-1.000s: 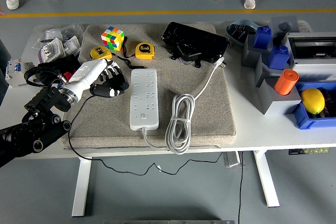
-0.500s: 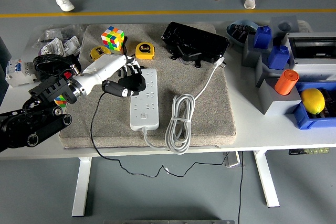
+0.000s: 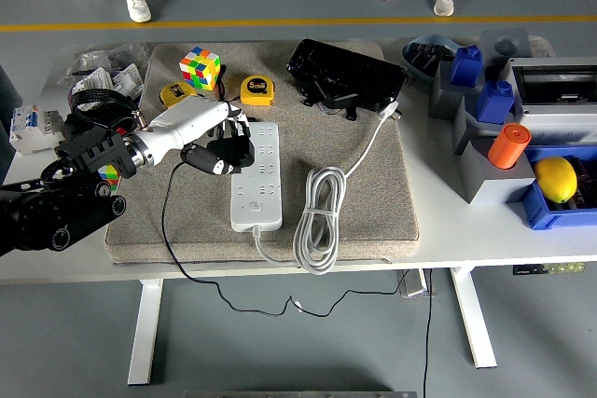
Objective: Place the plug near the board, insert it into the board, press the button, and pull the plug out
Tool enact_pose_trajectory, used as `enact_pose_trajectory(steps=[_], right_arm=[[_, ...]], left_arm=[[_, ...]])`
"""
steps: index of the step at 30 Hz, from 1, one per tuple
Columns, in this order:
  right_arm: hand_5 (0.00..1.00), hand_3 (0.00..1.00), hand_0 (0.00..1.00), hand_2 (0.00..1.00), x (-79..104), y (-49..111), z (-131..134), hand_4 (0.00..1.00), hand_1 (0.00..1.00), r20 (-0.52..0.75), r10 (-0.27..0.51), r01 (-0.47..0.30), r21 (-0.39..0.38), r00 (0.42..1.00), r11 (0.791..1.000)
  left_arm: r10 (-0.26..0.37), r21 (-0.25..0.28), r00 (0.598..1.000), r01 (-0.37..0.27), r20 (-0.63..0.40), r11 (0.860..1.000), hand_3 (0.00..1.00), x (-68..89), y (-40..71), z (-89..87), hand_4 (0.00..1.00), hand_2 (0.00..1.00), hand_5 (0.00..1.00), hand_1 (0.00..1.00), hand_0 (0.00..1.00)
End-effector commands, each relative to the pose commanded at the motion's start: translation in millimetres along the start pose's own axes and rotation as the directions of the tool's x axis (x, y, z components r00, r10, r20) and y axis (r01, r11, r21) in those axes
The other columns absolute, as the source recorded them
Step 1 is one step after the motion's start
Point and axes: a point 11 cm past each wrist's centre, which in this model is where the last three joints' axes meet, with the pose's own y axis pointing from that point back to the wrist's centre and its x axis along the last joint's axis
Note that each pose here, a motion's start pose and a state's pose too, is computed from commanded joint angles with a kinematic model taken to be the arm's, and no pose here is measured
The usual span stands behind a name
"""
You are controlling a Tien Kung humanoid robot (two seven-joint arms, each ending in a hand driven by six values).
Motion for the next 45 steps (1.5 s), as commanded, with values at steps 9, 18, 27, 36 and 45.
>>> enact_pose_trajectory(steps=[9,18,27,36,45], right_arm=[[0.633,0.607,0.723,0.716,-1.4,-0.2,-2.1,0.998,0.724,-0.003,-0.004,0.004,0.005,1.0,1.0],[0.631,0.608,0.724,0.715,-2.4,-0.2,-2.1,0.998,0.723,-0.004,-0.007,0.007,0.005,1.0,1.0],[0.629,0.607,0.723,0.715,-2.7,-0.3,-2.7,0.998,0.723,-0.002,-0.007,0.007,0.007,1.0,1.0],[0.629,0.606,0.723,0.715,-4.0,-0.4,-4.3,0.998,0.723,-0.003,-0.012,0.012,0.012,1.0,1.0],[0.626,0.606,0.724,0.716,-4.0,-0.5,-5.6,0.998,0.723,-0.001,-0.011,0.011,0.015,1.0,1.0]], left_arm=[[-0.03,-0.012,0.999,0.03,0.021,0.999,0.519,-7.5,-2.0,2.4,0.875,0.377,0.064,0.346,0.333],[-0.043,-0.01,0.998,0.044,0.046,0.999,0.518,-11.1,-4.3,1.8,0.877,0.379,0.078,0.351,0.336],[-0.031,-0.01,0.998,0.032,0.062,0.999,0.52,-6.8,-6.3,0.2,0.879,0.38,0.084,0.36,0.346],[-0.052,0.003,0.996,0.052,0.076,0.999,0.52,-9.2,-5.6,-3.8,0.879,0.383,0.087,0.366,0.353],[-0.063,0.002,0.994,0.063,0.087,0.998,0.522,-9.0,-5.0,-5.3,0.88,0.386,0.09,0.374,0.358]])
